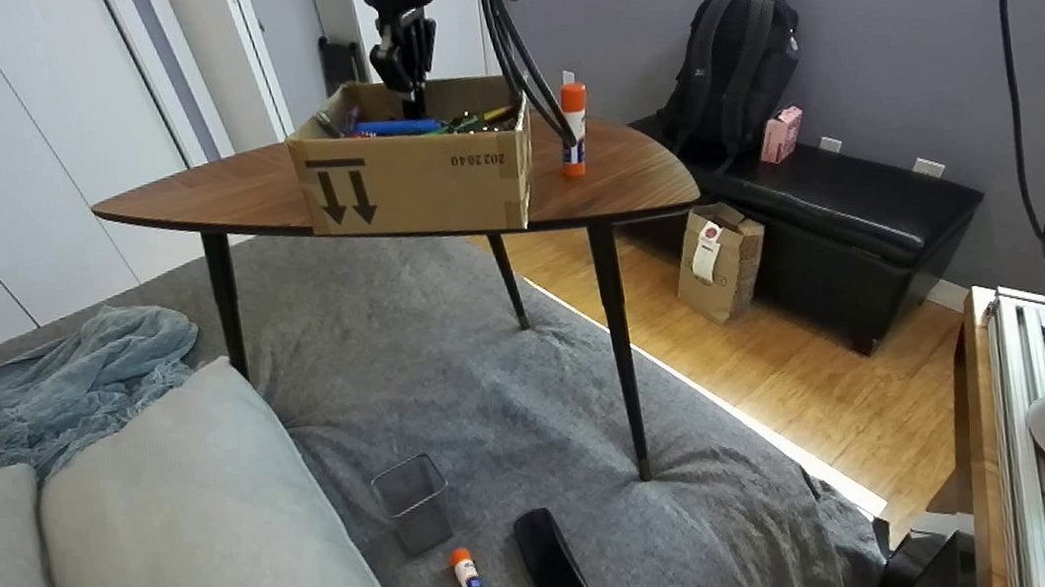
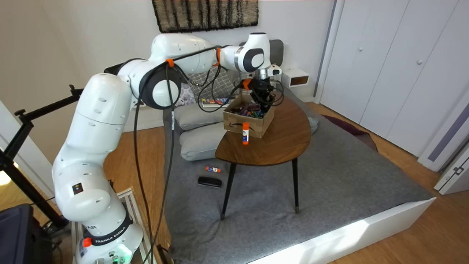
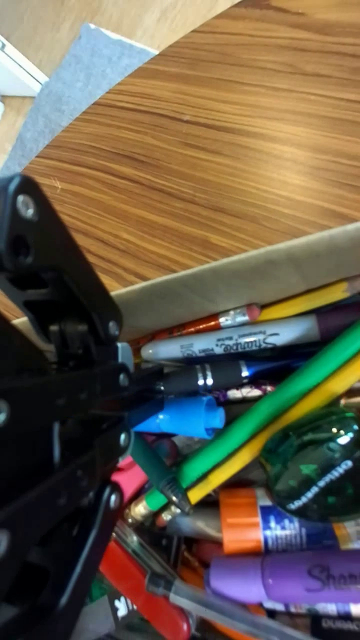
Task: Pick up the black pen from the cardboard box and put it on the table
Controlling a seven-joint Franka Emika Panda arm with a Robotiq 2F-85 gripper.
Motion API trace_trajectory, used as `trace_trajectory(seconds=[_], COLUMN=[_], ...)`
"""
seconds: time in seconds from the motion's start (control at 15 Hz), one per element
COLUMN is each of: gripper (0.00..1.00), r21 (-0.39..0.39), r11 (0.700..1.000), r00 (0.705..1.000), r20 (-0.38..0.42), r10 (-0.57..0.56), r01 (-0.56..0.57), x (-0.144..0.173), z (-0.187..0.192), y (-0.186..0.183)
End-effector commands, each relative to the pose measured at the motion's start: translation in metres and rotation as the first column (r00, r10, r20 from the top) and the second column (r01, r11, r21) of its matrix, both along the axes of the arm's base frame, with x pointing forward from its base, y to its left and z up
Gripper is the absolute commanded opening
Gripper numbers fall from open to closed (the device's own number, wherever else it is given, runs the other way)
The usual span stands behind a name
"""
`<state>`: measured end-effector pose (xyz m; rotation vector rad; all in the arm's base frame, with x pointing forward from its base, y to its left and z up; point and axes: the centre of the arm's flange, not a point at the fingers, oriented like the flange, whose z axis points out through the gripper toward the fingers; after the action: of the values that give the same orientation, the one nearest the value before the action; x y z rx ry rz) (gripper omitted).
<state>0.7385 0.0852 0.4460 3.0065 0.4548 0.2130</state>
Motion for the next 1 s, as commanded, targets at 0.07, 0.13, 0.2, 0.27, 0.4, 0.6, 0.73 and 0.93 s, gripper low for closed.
trace_trajectory(seconds=[0.07, 0.13, 0.2, 0.27, 0.4, 0.6, 0.73, 0.93], gripper=[0.01, 0.01, 0.02, 0.01, 0.01, 0.00, 0.00, 0.00], r21=[-0.014, -0.024, -0.021, -0.026, -0.027, -0.022, -0.020, -0.001], r11=[1.000, 1.000, 1.000, 1.000, 1.000, 1.000, 1.000, 1.000], r00=[0.999, 0.999, 0.999, 1.000, 1.000, 0.998, 0.997, 0.996], r20=[-0.052, -0.045, -0.039, -0.021, 0.018, 0.058, 0.076, 0.089], r10=[0.013, 0.006, 0.003, 0.001, -0.002, -0.007, -0.012, -0.006], r01=[-0.014, -0.008, -0.004, -0.002, 0.002, 0.009, 0.013, 0.006], x=[0.006, 0.003, 0.001, -0.002, -0.006, -0.014, -0.018, -0.019], z=[0.009, 0.017, 0.024, 0.034, 0.053, 0.078, 0.092, 0.100], y=[0.004, 0.003, 0.003, 0.002, 0.002, 0.001, -0.001, -0.002])
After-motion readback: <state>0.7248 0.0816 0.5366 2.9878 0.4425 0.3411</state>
